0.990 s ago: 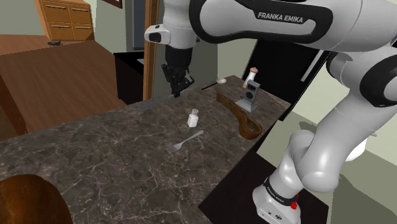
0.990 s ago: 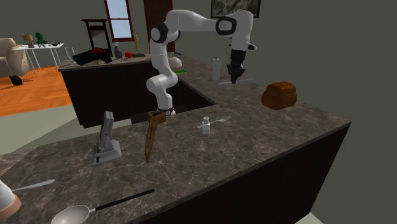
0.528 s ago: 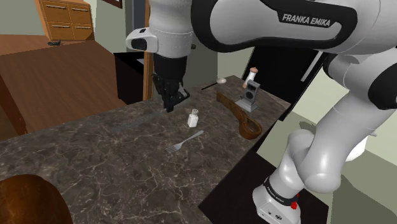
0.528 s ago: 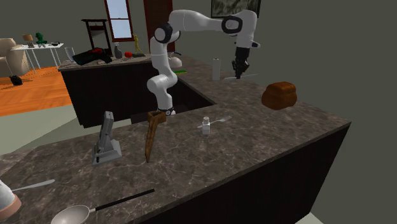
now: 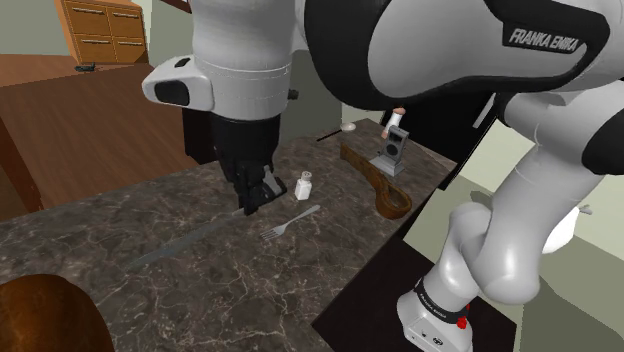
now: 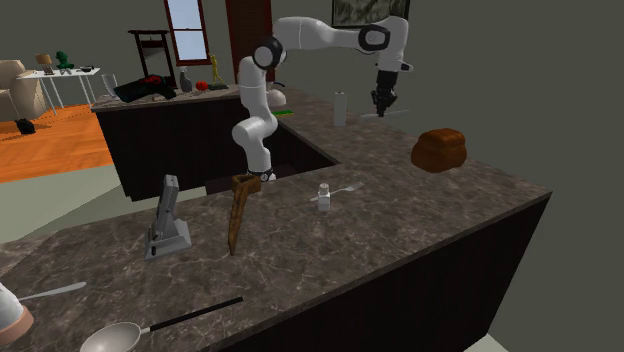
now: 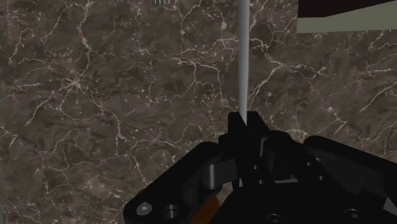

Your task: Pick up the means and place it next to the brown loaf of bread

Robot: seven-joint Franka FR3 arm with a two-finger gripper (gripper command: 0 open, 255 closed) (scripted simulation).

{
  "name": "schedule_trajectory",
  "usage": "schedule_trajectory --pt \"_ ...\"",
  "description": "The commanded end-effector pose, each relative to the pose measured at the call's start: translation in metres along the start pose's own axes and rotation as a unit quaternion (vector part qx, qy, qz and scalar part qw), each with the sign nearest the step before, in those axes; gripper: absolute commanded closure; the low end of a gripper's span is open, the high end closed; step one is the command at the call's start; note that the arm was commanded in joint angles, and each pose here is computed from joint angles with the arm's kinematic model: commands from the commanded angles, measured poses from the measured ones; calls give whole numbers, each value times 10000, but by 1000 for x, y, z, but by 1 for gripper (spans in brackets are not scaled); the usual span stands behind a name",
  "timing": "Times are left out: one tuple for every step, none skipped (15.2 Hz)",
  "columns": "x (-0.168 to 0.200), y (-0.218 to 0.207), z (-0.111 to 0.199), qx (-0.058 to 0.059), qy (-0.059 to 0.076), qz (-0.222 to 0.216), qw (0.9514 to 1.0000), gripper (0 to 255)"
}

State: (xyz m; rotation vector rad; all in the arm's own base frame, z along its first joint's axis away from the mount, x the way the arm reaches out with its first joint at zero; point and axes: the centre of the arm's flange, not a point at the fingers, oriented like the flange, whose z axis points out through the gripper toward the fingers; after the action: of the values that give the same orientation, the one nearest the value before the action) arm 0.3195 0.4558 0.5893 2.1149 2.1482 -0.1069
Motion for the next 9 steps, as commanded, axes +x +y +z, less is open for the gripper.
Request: schedule_trajectory --pt "20 -17 -3 -1 -1 10 10000 255" --pt "30 -25 -4 -1 -1 10 10000 255" --pt "41 -33 -6 -1 -1 10 10000 255" --pt "51 -41 -8 -1 -1 10 10000 255" --pt "62 -49 -10 -1 -1 10 10000 255" --pt "72 -57 -11 -1 -1 10 10000 255" --pt "82 -65 -13 -1 -1 10 10000 255" --pt "93 -73 -15 -1 -1 10 10000 255" --pt "103 -81 -17 -1 -1 10 10000 255"
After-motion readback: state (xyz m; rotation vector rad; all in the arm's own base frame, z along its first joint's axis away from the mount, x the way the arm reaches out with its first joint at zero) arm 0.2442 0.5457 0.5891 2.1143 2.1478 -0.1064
